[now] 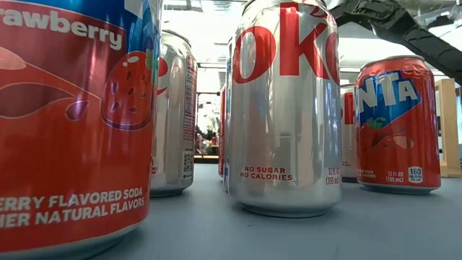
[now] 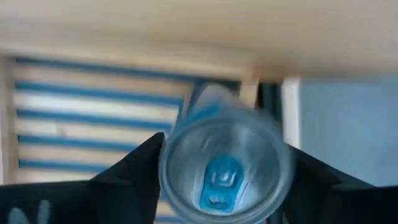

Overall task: Place canned beverage on shelf
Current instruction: Put the right blue soda can on the shelf, then put the right blue soda can on the shelf aligned with the other blue soda can

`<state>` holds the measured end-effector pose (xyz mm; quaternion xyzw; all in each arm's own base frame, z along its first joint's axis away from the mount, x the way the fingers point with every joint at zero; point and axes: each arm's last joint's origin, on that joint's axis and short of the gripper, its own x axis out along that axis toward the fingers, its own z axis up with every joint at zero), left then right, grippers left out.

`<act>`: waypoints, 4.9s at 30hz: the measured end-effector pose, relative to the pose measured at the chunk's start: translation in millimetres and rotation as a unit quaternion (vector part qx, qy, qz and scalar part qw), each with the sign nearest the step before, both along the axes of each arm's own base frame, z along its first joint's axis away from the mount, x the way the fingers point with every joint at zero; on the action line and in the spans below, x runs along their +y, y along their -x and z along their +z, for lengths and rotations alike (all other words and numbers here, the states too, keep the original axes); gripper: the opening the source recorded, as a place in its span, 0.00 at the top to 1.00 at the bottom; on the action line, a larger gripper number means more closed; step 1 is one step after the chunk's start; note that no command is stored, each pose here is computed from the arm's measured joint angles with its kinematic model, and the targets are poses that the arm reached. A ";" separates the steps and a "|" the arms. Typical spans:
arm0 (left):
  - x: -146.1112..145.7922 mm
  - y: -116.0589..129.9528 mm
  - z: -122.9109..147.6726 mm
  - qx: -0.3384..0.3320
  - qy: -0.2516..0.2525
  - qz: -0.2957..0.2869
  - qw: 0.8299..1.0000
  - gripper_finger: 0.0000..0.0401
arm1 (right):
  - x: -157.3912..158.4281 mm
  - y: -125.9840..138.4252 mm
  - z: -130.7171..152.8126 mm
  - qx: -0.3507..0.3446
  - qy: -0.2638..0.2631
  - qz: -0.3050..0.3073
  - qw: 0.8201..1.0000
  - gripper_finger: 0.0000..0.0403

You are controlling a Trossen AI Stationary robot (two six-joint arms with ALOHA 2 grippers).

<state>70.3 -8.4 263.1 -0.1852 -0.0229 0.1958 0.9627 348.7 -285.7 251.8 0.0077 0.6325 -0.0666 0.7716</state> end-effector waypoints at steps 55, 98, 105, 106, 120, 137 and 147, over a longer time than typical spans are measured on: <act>-13.9 -20.0 -0.5 0.023 -0.003 -0.102 0.995 0.15 | 327.1 61.8 119.7 -0.274 -0.068 0.063 0.957 0.15; -27.6 -46.9 -5.0 0.045 0.012 -0.130 0.990 0.15 | 413.8 -23.8 35.2 -0.197 -0.073 0.127 0.969 0.15; -27.7 -47.0 -5.2 0.046 0.012 -0.131 0.990 0.15 | 421.0 -32.3 27.2 -0.212 -0.074 0.137 0.965 0.15; -27.7 -46.9 -5.4 0.047 0.012 -0.132 0.990 0.15 | 421.0 -32.2 26.6 -0.210 -0.073 0.136 0.965 0.15; -28.0 -46.9 -6.5 0.053 0.007 -0.138 0.989 0.15 | 424.6 -33.4 21.0 -0.209 -0.081 0.111 0.968 0.15; -28.1 -46.8 -6.9 0.054 0.010 -0.140 0.989 0.15 | 425.9 -39.1 -10.9 -0.164 -0.065 0.104 0.979 0.18; -28.3 -46.8 -6.8 0.053 0.014 -0.142 0.988 0.15 | 426.3 -40.2 -13.2 -0.132 -0.061 0.092 0.985 0.26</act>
